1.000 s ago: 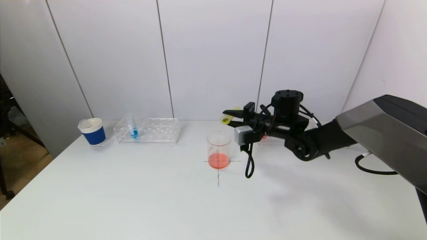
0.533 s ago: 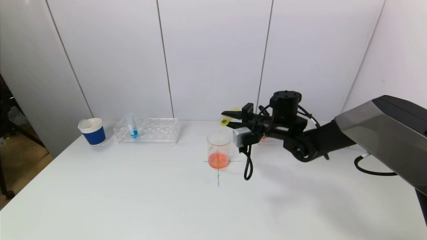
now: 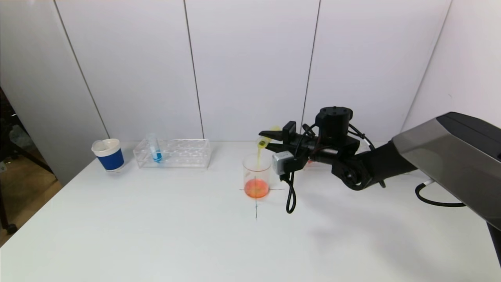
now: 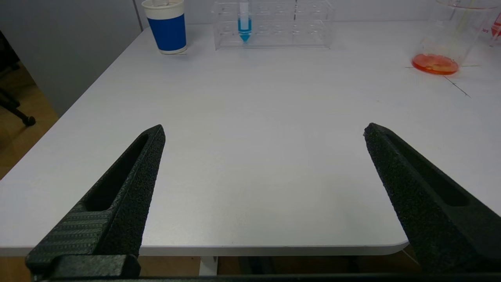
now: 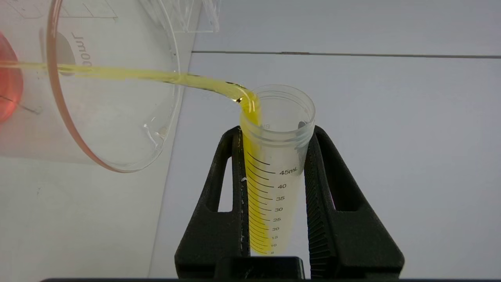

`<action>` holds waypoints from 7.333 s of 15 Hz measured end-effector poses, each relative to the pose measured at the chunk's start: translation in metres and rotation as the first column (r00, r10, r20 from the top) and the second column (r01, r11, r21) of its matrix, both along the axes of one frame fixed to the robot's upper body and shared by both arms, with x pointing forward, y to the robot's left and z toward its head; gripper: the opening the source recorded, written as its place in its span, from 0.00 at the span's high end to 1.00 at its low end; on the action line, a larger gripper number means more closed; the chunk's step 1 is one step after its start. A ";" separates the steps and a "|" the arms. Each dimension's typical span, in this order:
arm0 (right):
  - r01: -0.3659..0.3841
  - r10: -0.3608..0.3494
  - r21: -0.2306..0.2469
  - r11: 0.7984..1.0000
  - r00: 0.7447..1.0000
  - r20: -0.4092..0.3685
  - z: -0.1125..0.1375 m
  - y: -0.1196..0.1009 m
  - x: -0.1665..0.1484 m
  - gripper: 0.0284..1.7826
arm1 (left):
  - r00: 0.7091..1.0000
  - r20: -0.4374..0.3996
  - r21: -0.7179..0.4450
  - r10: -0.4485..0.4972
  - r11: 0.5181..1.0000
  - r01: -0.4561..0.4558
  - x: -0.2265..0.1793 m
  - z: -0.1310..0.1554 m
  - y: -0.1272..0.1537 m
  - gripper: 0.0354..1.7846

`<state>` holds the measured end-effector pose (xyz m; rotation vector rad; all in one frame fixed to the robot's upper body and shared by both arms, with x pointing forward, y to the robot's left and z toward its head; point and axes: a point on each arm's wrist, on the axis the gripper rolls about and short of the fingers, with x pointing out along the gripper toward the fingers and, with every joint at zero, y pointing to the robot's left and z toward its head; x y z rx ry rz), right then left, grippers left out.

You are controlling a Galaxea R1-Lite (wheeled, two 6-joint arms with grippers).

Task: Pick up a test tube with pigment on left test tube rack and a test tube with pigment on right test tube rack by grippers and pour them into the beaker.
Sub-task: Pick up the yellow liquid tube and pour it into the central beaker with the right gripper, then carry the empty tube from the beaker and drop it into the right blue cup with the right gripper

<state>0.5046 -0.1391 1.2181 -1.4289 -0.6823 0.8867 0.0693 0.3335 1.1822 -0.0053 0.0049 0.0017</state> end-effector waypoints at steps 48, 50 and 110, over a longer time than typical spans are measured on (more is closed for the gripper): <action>0.336 -0.261 0.265 0.904 0.923 -0.282 0.033 0.004 -0.004 0.75 | 1.000 0.000 0.000 0.000 1.000 0.000 0.000 0.000 0.000 0.01; 0.376 -0.250 0.324 0.868 0.895 -0.369 0.037 0.004 -0.006 0.75 | 1.000 0.000 0.000 0.000 1.000 0.000 0.000 0.000 0.000 0.01; 0.847 -0.235 0.342 -0.407 0.264 -0.935 0.025 -0.291 0.019 0.75 | 1.000 0.000 0.000 0.000 1.000 0.000 0.000 0.000 0.000 0.01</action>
